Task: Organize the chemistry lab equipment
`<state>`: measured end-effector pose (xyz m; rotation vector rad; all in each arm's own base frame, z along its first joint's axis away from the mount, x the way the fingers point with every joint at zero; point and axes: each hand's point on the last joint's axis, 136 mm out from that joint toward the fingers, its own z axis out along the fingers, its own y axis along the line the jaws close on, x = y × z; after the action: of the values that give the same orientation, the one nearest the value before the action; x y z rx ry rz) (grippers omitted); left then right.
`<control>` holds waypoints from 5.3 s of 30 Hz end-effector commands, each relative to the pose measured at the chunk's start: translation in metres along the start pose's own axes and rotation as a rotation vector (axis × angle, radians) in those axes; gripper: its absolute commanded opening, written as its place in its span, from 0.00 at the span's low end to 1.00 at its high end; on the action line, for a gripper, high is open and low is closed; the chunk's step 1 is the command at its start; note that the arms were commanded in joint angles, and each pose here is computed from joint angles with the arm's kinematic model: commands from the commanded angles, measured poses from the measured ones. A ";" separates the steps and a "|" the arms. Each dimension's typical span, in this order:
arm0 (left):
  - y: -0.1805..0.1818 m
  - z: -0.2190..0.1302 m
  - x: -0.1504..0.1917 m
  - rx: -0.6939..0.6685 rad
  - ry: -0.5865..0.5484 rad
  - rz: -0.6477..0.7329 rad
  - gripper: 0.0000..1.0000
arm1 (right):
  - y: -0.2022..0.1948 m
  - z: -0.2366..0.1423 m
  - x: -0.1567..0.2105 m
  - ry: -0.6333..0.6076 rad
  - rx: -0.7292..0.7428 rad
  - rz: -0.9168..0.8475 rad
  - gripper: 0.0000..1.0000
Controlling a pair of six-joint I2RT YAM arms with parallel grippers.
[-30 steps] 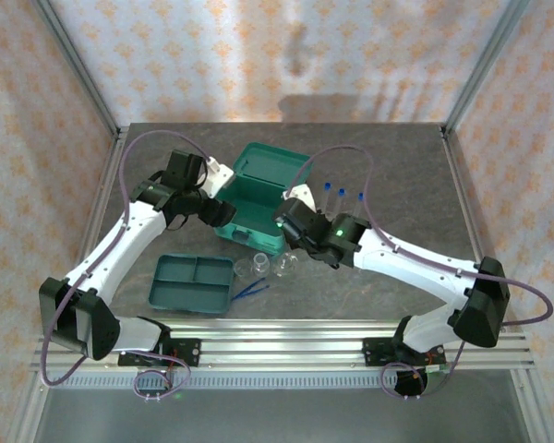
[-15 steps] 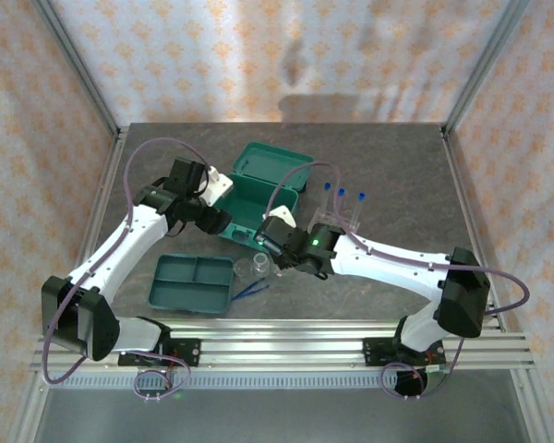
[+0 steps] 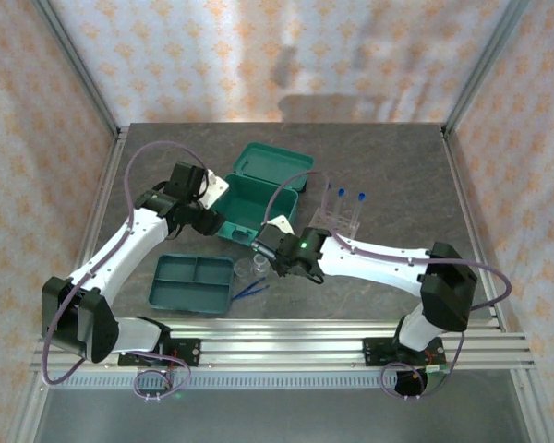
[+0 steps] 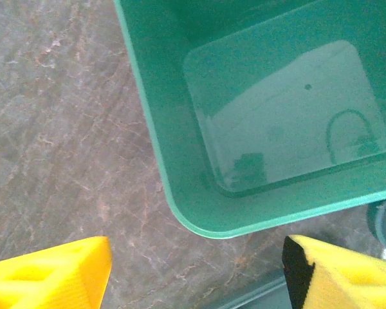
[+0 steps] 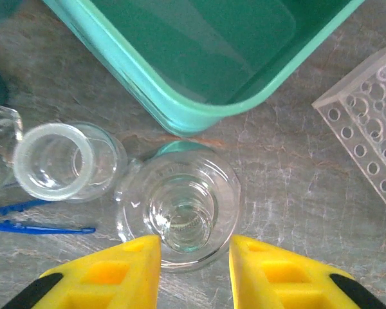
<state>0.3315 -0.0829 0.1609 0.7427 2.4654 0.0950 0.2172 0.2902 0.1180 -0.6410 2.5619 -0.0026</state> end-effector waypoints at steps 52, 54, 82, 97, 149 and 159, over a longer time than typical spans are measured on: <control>0.036 -0.006 -0.028 -0.086 -0.091 -0.102 0.74 | -0.019 0.015 -0.002 0.016 0.037 0.118 0.24; 0.038 -0.004 -0.031 -0.084 -0.096 -0.104 0.74 | -0.022 0.007 -0.005 0.008 0.040 0.116 0.24; 0.061 0.024 -0.038 -0.121 -0.073 -0.180 0.75 | -0.059 -0.122 -0.088 -0.167 0.068 0.061 0.24; 0.051 0.029 -0.030 -0.063 -0.063 -0.217 0.75 | -0.044 -0.076 -0.161 -0.164 0.022 0.093 0.23; 0.028 0.043 -0.020 0.047 -0.038 -0.258 0.75 | -0.068 0.069 -0.139 0.019 0.063 0.284 0.42; 0.027 0.044 -0.022 0.051 -0.035 -0.257 0.74 | -0.074 0.003 -0.162 -0.085 0.053 0.271 0.45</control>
<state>0.3821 -0.0764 0.1468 0.4499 2.4976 -0.0712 0.3817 0.3021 0.1532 -0.2633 2.6138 0.0526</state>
